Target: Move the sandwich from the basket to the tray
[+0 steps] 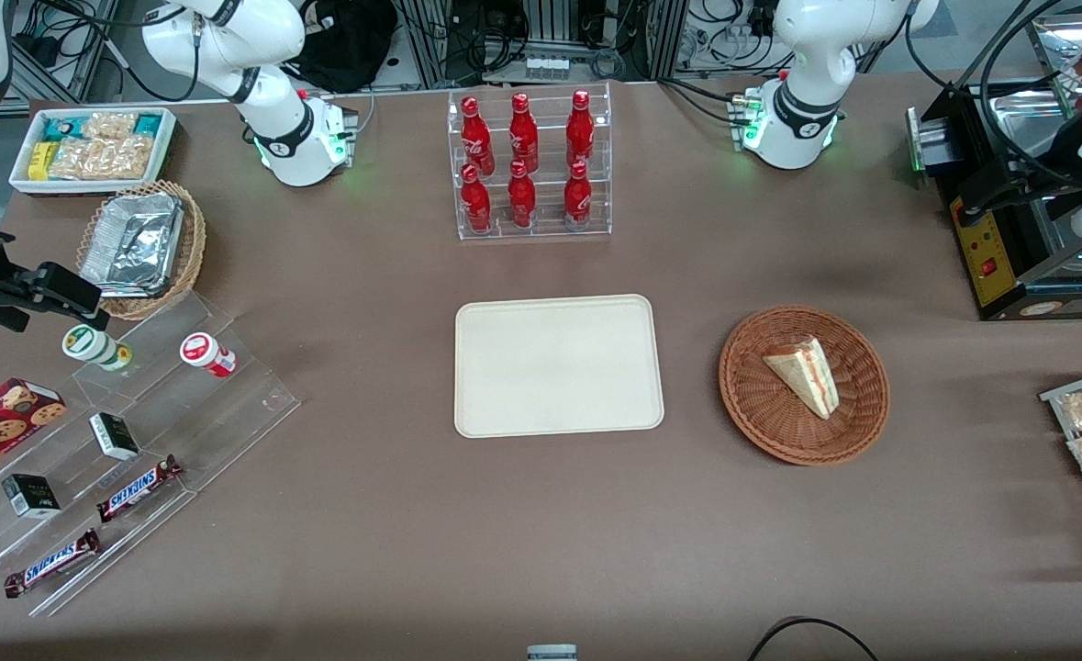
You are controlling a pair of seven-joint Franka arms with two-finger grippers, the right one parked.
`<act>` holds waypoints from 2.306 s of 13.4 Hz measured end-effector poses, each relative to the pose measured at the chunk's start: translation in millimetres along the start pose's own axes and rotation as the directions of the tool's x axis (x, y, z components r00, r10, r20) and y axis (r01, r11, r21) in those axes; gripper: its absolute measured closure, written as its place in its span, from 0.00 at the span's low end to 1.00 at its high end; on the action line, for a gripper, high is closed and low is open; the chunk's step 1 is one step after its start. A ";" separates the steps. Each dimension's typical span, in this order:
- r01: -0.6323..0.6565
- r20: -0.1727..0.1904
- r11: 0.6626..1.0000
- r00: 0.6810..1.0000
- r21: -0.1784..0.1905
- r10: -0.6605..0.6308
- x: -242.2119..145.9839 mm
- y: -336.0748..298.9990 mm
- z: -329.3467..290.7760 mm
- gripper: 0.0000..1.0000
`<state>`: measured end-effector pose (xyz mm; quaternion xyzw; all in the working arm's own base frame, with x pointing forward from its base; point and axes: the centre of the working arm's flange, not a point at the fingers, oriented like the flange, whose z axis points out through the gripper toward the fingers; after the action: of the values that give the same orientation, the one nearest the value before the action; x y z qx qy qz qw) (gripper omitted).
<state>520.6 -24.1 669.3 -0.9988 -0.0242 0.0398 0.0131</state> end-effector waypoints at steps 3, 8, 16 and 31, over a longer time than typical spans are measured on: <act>0.010 0.010 1.000 1.000 -0.001 -0.010 3.2 -5.4 4.9 0.00; 0.065 0.090 0.998 0.994 0.001 -0.065 36.7 -11.1 58.7 0.00; 0.316 -0.008 0.949 0.949 -0.023 -0.316 66.9 7.6 239.8 0.00; 0.532 0.005 0.847 0.847 -0.008 -0.532 25.9 68.3 379.0 0.00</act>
<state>519.3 -81.9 287.7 -0.9531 -0.2998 0.0357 0.0190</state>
